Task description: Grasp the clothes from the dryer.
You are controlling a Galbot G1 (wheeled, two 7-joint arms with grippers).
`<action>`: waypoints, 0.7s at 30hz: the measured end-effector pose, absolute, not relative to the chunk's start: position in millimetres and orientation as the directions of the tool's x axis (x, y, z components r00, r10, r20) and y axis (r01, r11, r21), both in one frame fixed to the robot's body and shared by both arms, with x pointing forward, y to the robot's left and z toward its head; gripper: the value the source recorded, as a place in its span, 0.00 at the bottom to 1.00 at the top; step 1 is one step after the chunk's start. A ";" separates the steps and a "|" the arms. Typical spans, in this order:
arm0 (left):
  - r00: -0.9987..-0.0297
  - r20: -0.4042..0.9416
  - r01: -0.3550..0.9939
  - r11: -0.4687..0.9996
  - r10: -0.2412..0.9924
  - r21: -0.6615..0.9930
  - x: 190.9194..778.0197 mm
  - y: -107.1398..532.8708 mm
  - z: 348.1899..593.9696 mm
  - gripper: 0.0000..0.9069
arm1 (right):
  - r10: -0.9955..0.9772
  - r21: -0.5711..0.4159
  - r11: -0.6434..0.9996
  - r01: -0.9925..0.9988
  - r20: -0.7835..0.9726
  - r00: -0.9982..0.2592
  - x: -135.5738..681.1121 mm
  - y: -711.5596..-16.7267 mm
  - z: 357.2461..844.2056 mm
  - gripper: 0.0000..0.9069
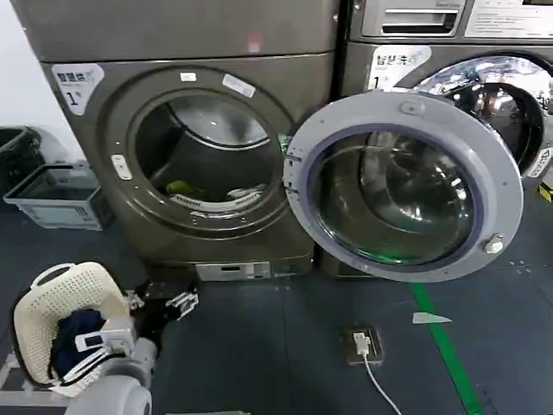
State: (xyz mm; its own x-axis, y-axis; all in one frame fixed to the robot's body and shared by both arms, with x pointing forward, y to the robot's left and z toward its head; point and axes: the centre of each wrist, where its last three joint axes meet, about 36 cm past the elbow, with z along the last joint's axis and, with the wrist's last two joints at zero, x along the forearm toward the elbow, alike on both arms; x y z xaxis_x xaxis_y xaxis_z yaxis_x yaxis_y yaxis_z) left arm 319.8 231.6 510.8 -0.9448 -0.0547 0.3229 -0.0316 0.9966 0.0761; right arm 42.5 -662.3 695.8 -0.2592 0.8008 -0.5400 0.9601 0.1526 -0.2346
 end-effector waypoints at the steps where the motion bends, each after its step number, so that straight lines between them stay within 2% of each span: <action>1: -0.945 0.322 -0.032 0.997 -0.055 0.076 319.8 231.6 511.0 1.00 | 0.801 -0.232 0.153 0.961 -0.541 -0.258 42.4 -662.2 695.5 1.00; 21: -0.948 0.312 -0.032 0.996 -0.057 0.085 320.0 232.5 514.1 1.00 | 0.788 -0.187 0.163 0.969 -0.566 -0.242 35.9 -658.8 692.0 1.00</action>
